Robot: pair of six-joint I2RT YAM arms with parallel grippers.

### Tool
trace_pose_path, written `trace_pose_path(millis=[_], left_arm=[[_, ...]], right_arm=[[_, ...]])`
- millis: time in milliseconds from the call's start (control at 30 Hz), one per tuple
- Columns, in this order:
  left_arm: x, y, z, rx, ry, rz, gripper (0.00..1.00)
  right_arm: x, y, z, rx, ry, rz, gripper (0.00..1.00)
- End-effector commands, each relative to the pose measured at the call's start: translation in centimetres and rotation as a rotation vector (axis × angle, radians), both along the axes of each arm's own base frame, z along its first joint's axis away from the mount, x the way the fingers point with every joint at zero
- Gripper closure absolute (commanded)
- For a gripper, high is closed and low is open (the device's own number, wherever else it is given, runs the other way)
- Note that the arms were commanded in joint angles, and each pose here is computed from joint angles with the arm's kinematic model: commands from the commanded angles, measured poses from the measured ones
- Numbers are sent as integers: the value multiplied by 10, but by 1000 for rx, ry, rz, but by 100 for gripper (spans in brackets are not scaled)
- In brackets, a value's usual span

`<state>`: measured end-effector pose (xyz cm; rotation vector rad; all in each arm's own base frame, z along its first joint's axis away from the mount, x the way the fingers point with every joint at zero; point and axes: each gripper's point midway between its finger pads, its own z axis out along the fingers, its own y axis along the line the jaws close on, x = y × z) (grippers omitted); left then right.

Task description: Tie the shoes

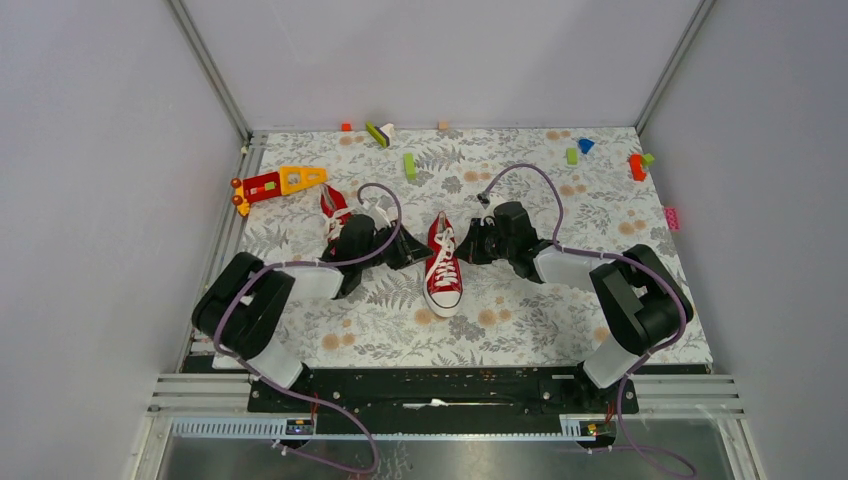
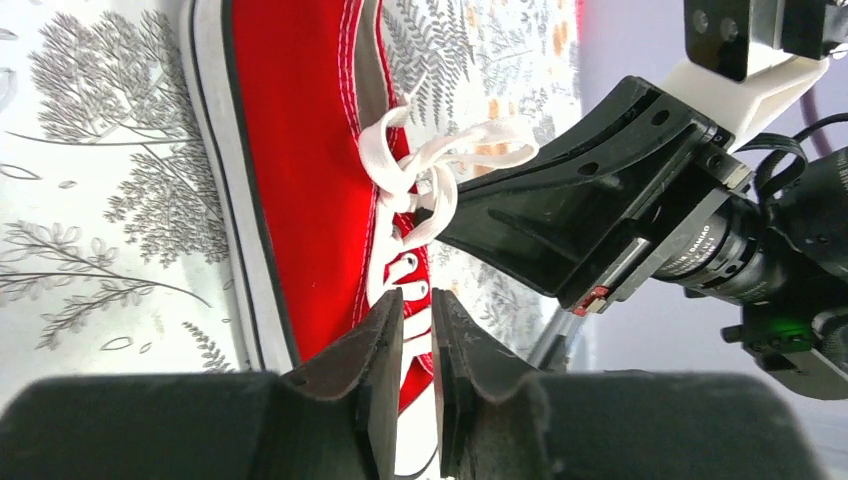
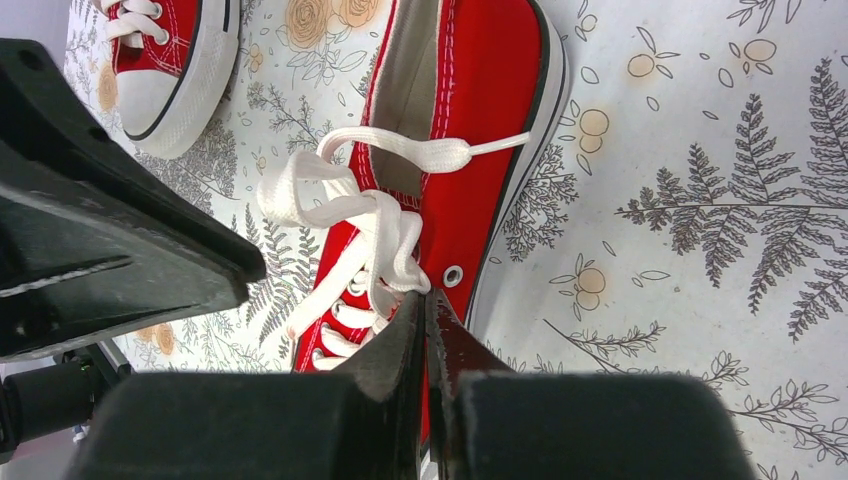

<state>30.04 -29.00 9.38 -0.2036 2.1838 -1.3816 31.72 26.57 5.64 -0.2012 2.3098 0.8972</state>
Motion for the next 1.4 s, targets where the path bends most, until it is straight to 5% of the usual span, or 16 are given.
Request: trace_pose_path(millis=[0, 367, 933, 1033, 1233, 1367], left_arm=[[6, 13, 13, 170, -78, 17, 80], [31, -6, 59, 348, -278, -19, 57], [58, -47, 48, 475, -320, -87, 51], [60, -44, 46, 514, -323, -74, 58], [61, -41, 43, 538, -313, -69, 95], [59, -42, 40, 533, -301, -79, 100]], right_arm=[[13, 6, 26, 14, -88, 14, 97], [12, 6, 28, 14, -94, 18, 97], [12, 7, 28, 17, -91, 24, 97], [12, 7, 28, 16, -92, 24, 94], [14, 6, 28, 11, -91, 18, 85], [15, 7, 29, 10, -95, 18, 80]])
